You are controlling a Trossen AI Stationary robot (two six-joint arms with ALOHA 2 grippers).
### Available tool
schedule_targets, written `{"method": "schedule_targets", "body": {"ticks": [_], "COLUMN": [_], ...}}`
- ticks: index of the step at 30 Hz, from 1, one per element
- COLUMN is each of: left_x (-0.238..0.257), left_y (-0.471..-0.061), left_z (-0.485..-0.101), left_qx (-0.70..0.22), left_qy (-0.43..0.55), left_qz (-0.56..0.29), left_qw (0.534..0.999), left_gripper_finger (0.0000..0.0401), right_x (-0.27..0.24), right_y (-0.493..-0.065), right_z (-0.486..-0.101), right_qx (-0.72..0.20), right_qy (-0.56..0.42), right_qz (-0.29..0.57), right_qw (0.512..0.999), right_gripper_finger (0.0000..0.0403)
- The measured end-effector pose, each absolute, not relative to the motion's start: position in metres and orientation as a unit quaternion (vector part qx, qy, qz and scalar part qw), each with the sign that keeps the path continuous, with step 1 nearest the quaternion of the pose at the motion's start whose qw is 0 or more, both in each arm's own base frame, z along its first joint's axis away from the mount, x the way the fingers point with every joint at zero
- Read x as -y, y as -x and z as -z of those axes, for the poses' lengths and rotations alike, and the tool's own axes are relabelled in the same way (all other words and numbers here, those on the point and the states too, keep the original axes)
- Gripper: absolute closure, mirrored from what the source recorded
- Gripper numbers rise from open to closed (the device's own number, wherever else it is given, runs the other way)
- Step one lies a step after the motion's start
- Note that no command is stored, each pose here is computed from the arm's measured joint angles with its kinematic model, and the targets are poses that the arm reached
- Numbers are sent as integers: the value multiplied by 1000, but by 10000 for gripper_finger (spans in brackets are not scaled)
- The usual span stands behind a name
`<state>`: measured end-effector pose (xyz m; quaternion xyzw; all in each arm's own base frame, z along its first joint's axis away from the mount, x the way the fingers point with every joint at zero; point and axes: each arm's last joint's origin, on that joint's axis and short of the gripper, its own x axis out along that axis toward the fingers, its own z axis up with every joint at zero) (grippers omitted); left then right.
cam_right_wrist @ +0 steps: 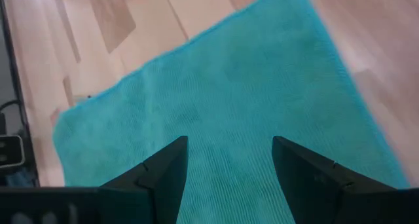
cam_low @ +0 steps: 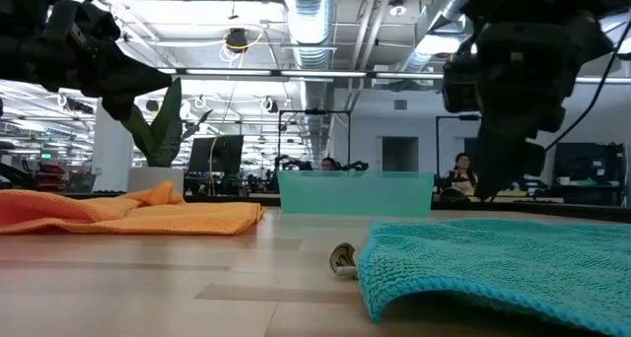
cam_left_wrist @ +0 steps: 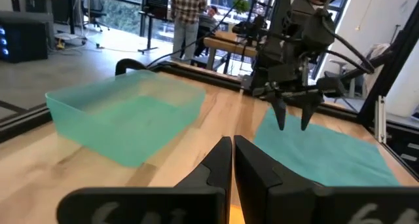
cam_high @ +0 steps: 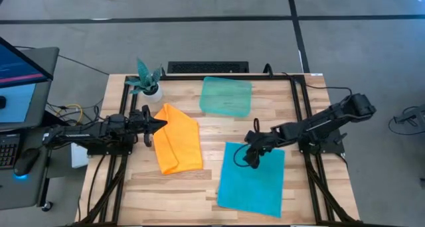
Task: Roll microfiber towels into tight, uniform cylinder then place into a basket
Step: Fold the blue microfiber towel
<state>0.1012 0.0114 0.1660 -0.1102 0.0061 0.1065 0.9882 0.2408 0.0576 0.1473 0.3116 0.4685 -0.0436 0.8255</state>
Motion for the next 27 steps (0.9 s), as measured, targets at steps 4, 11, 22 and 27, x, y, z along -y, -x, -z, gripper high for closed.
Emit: {"method": "schedule_targets", "body": {"ticks": [4, 11, 22, 27], "left_x": [-11, -11, -11, -11], "left_y": [-101, -101, -101, -101], "left_z": [-166, -166, -165, -165], "left_qx": [-7, -8, -9, -9], "left_qy": [110, 111, 111, 108], "left_qz": [-106, -106, -106, -107], "left_qw": [988, 988, 988, 988], "left_gripper_finger": [394, 394, 394, 394], "right_x": [-59, -47, -17, -21], "right_y": [-251, -272, -325, -338], "right_z": [-137, -121, -121, -126], "right_qx": [-499, -526, -475, -472], "right_qy": [-320, -335, -281, -253], "right_qz": [31, 49, 131, 121], "right_qw": [805, 780, 824, 836], "right_gripper_finger": [159, 159, 159, 159]}}
